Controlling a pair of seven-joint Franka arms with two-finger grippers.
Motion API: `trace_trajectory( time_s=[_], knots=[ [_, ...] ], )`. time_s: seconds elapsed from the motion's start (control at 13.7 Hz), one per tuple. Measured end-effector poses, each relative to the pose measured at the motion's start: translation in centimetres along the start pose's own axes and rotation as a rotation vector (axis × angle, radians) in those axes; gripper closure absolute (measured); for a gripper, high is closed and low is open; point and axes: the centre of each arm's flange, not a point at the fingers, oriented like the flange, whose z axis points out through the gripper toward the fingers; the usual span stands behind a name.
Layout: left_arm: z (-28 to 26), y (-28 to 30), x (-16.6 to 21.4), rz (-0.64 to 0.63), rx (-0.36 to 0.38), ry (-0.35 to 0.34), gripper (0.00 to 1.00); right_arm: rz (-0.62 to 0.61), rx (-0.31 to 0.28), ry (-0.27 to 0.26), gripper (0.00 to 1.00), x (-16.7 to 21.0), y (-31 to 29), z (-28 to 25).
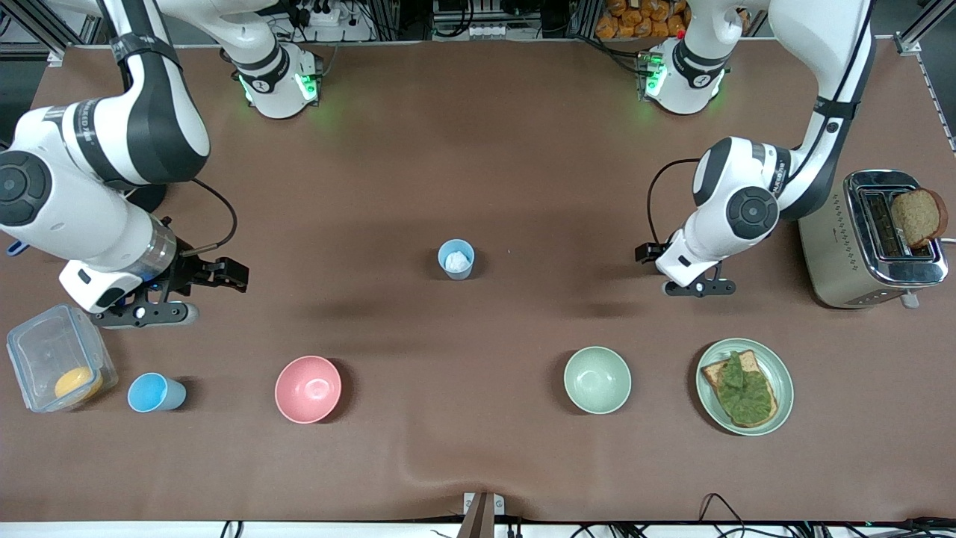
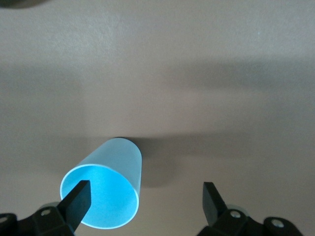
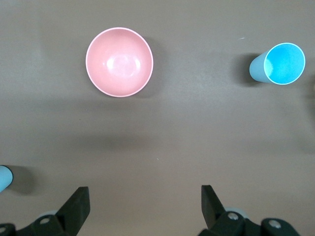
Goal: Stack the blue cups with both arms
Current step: 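Lift the blue cup with the left gripper while the right gripper rests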
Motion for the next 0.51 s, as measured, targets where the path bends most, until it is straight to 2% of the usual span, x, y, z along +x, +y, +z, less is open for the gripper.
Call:
trace_trajectory(
  time_s=[0.22, 0.51],
  knots=[
    [0.8, 0.6, -0.6, 0.013, 0.006, -0.016, 0.0, 0.001, 0.0, 0.0, 0.0, 0.0, 0.1, 0.0],
    [1.7, 0.5, -1.3, 0.015, 0.012, -0.037, 0.06, 0.0, 0.0, -0.002, 0.0, 0.0, 0.1, 0.0]
  ],
)
